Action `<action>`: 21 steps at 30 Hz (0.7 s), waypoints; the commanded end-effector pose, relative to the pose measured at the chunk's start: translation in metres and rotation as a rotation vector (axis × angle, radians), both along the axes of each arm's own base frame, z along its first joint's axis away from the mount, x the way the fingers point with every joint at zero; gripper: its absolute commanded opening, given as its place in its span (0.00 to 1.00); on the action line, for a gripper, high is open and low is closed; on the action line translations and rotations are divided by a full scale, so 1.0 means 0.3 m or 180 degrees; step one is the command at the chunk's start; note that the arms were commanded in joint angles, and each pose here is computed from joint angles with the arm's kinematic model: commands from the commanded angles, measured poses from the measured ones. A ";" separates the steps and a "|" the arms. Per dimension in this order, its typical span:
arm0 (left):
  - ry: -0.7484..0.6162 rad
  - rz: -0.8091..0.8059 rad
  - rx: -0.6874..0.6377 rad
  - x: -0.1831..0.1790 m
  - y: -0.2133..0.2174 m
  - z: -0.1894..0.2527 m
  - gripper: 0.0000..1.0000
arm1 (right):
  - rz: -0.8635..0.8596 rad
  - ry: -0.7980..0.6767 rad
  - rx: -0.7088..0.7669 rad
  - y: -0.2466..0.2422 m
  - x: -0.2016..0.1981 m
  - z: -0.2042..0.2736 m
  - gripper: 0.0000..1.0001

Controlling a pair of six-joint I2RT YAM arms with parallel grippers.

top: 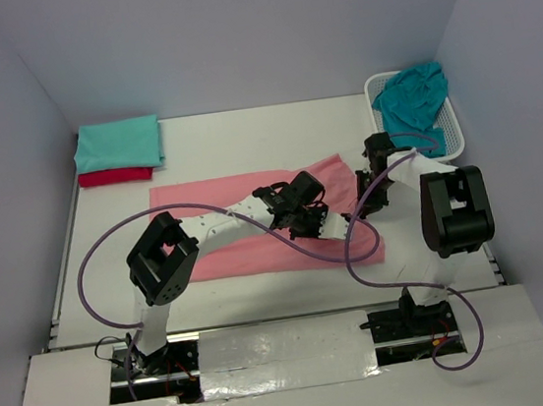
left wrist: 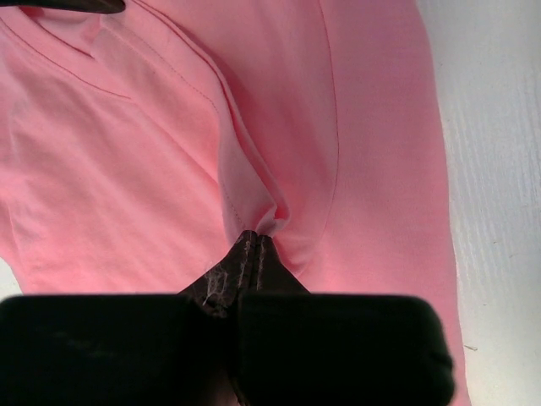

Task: Fold and stack the t-shirts
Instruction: Fold the flattened tshirt in 1/3 of the way

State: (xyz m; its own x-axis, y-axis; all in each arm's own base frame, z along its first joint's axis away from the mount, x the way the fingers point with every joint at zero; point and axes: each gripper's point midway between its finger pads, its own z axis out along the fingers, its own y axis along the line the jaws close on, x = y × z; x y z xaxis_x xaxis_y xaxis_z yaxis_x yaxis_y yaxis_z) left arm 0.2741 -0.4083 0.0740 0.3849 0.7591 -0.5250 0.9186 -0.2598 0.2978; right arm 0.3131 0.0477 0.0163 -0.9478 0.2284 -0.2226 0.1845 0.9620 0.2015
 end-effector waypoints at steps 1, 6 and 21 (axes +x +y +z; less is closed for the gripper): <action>0.0022 -0.0024 -0.0113 -0.007 -0.014 0.021 0.00 | 0.0106 -0.0222 -0.0104 0.010 0.042 0.059 0.25; 0.0013 -0.0019 -0.0112 -0.006 -0.013 0.022 0.00 | 0.0079 -0.0291 -0.0237 -0.003 0.047 0.076 0.15; -0.0003 0.0000 -0.0100 -0.002 -0.007 0.027 0.00 | 0.0188 -0.0240 -0.0322 0.015 0.047 0.079 0.00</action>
